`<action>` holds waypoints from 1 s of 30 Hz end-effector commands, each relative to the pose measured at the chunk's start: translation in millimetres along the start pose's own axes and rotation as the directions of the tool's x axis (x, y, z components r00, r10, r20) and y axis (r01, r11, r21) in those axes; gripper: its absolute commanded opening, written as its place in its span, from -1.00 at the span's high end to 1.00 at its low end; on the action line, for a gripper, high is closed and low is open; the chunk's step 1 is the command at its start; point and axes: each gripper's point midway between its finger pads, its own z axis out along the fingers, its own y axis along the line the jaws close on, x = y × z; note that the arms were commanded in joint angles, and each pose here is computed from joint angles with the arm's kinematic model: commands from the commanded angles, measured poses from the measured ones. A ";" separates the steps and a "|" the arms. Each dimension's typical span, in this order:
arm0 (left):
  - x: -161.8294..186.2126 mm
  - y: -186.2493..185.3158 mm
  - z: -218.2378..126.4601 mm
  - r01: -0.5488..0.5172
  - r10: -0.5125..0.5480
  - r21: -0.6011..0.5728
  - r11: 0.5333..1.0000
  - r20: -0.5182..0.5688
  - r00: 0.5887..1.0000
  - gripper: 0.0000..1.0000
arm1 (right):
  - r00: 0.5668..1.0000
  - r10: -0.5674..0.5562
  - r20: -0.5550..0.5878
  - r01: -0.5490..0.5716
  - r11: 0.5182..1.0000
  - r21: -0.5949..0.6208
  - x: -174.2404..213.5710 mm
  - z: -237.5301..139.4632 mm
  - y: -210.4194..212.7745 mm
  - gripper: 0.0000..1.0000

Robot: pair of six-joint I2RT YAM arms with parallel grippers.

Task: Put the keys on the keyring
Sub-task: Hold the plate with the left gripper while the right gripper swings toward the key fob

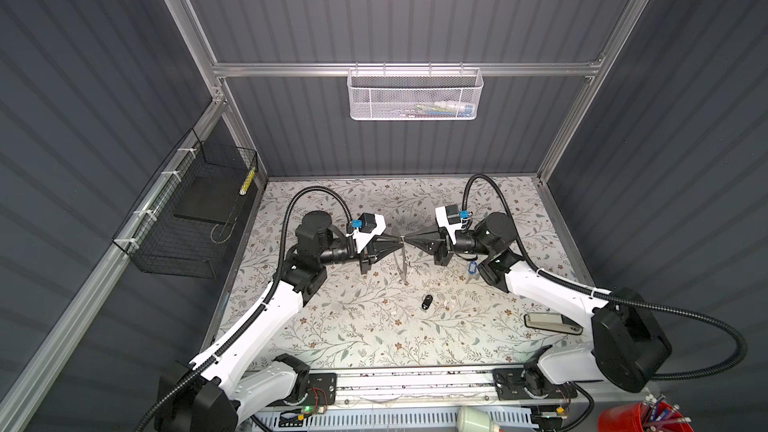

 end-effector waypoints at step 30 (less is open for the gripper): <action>15.4 13.7 8.2 -0.587 0.569 -0.080 0.806 -0.174 0.804 1.00 | 0.914 0.099 -0.393 0.042 0.941 0.335 39.7 -78.6 -11.8 0.09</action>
